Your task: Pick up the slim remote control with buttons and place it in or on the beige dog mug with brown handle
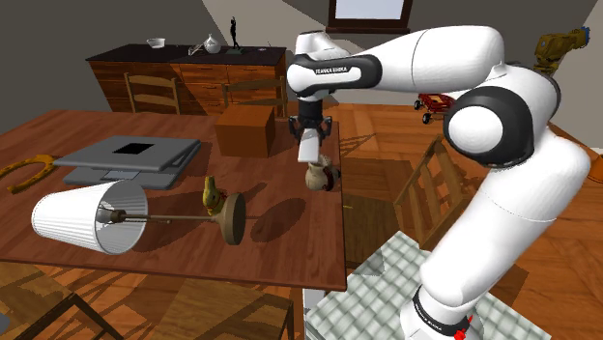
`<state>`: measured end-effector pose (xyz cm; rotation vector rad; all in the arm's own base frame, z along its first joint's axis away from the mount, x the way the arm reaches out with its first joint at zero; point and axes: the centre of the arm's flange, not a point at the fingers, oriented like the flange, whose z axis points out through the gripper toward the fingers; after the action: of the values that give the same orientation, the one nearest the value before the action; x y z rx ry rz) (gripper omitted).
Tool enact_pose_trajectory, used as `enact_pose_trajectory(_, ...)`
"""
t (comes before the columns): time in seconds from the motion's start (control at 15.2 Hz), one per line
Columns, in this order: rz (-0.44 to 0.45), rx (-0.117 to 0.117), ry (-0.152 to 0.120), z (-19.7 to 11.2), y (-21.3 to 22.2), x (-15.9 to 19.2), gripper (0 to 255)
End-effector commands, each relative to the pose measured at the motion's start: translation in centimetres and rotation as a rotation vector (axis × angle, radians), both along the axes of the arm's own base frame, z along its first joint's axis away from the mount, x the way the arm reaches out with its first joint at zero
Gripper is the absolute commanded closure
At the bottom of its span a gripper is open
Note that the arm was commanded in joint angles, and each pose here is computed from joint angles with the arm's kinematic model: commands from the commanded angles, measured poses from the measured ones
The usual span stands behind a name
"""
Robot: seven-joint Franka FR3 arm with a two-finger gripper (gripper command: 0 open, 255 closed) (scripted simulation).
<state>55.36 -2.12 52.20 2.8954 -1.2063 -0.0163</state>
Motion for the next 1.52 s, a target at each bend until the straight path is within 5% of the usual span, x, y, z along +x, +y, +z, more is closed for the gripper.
enact_pose_trajectory(0.0, 0.001, 0.000, 0.000, -0.2, -2.2, -1.4, 255)
enact_pose_trajectory(0.2, 0.001, 0.000, 0.000, -0.1, -5.9, -3.5, 255)
enact_pose_trajectory(1.12, 0.001, 0.000, 0.000, -7.3, -5.9, -3.5, 255)
enact_pose_trajectory(1.45, 0.001, 0.000, 0.000, -7.3, -5.9, -3.5, 255)
